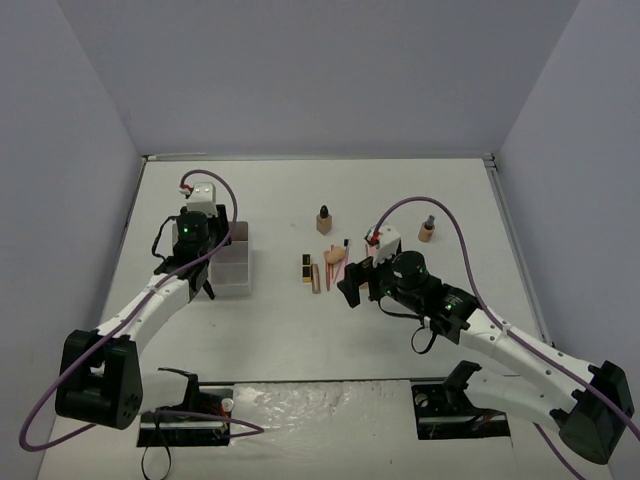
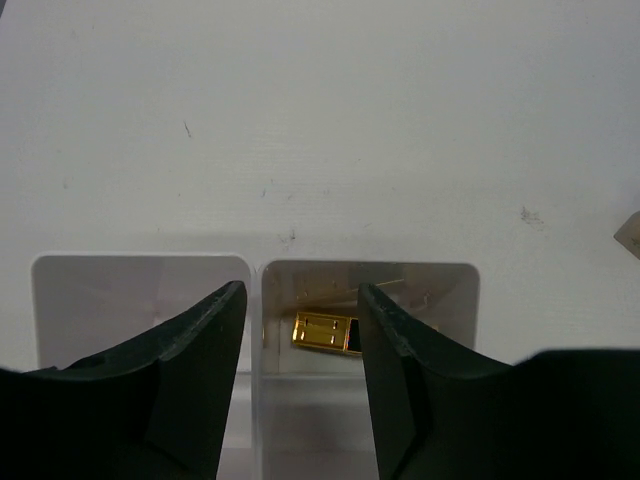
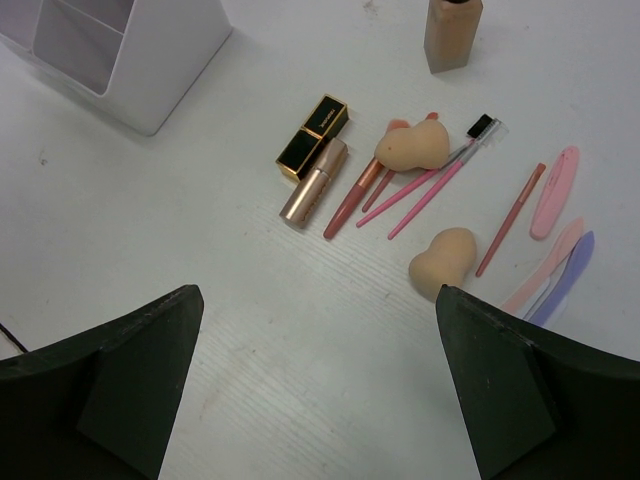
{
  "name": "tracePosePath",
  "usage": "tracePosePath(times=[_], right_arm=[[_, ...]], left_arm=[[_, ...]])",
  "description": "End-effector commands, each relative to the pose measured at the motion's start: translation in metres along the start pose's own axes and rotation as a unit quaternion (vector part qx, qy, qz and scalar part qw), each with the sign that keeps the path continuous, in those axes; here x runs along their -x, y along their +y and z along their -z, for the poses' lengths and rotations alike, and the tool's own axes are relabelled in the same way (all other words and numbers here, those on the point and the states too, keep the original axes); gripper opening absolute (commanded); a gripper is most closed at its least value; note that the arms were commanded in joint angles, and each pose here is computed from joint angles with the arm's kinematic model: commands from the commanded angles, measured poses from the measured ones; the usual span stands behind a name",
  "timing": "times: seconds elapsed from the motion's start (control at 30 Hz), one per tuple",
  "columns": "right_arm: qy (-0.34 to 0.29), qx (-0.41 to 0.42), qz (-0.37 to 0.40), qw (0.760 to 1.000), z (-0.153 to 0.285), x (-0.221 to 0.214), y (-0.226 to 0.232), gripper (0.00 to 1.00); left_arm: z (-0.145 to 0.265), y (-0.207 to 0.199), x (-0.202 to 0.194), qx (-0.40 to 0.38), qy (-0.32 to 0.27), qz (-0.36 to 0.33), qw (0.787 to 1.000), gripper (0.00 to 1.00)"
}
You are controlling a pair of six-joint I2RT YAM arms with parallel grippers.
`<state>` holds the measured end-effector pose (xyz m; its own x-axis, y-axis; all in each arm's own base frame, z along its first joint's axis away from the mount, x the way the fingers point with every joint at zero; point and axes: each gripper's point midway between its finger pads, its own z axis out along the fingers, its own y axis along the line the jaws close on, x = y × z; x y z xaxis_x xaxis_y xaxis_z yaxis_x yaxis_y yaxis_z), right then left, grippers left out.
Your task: Organize the makeup
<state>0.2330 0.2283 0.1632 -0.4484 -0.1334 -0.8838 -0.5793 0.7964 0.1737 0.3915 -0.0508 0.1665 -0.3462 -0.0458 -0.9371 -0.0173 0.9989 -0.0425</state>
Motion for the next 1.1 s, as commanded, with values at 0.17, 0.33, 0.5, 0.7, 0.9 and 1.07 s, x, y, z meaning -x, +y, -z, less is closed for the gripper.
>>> tracePosePath(times=[0.17,0.33,0.5,0.7,0.9,1.07], right_arm=[[0.012,-0.042,-0.052,0.998,-0.044,0.019,0.002,0.90],[0.021,-0.083,-0.061,0.994,-0.070,0.025,-0.002,0.86],[0.007,-0.137,-0.080,0.987,-0.070,0.030,-0.020,0.84],[0.017,-0.176,-0.081,0.981,-0.052,0.014,-0.038,0.86],[0.006,-0.192,-0.094,0.977,-0.025,0.008,-0.048,0.87],[0.001,-0.203,-0.103,0.974,-0.009,-0.001,-0.056,0.87]], left_arm=[[0.060,-0.020,0.070,-0.039,0.008,0.090,0.995,0.75],[0.086,-0.034,0.066,-0.055,0.060,0.128,0.988,0.83],[0.098,-0.095,0.047,-0.098,0.161,0.103,0.977,0.83],[0.079,-0.162,0.023,-0.123,0.279,0.059,0.950,0.83],[0.048,-0.192,-0.026,-0.107,0.372,0.033,0.921,0.80],[0.025,-0.207,-0.053,-0.098,0.418,0.027,0.903,0.74]])
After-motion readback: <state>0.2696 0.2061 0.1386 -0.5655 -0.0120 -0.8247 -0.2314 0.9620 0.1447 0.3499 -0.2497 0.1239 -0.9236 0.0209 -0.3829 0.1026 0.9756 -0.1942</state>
